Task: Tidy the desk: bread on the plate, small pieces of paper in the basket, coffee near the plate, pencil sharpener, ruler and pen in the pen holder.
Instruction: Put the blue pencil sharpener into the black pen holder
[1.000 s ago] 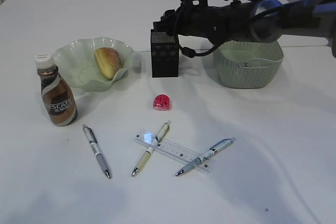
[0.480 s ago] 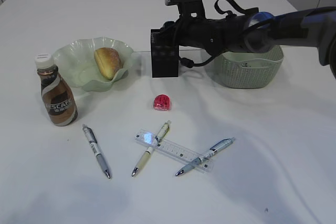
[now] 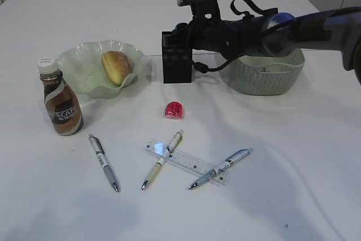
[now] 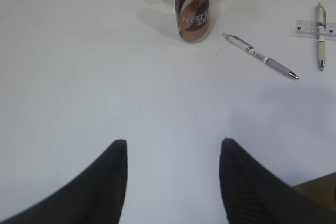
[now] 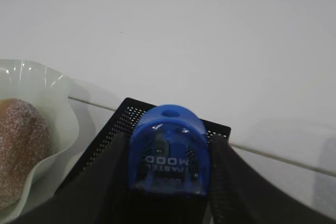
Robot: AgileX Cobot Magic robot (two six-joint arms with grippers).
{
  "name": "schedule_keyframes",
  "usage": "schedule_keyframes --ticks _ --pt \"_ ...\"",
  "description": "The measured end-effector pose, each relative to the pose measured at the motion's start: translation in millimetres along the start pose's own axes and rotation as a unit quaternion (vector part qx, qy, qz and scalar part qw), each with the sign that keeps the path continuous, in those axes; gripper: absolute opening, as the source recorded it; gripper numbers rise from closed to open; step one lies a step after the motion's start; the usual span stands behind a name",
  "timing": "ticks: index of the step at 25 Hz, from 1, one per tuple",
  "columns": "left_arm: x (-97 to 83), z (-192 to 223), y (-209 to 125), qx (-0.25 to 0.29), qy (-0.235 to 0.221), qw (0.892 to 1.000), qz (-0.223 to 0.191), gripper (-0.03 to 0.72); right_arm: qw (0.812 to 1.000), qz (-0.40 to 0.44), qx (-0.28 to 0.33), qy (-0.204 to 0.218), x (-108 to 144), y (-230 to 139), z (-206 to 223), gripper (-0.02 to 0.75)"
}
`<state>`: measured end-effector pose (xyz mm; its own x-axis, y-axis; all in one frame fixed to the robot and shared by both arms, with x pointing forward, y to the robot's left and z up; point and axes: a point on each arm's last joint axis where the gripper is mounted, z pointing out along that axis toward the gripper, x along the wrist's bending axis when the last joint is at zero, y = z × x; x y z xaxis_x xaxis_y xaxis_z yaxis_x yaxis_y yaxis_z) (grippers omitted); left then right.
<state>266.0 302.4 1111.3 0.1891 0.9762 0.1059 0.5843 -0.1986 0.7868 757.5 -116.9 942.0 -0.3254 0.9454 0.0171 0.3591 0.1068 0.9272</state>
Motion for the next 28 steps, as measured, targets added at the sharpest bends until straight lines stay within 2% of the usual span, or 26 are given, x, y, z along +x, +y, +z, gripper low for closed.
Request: schedule_keyframes --ticks 10,15,28 --pt "0.2 0.0 0.0 0.0 0.001 1.0 0.0 0.394 0.999 -0.001 0.035 -0.002 -0.2 4.8 -0.7 0.378" --pt "0.4 0.0 0.0 0.0 0.002 1.0 0.001 0.394 1.0 -0.001 0.02 -0.002 0.0 21.3 -1.8 0.38" --pt "0.8 0.0 0.0 0.0 0.004 1.0 0.002 0.394 0.999 0.001 0.046 -0.001 2.2 16.2 -1.7 0.391"
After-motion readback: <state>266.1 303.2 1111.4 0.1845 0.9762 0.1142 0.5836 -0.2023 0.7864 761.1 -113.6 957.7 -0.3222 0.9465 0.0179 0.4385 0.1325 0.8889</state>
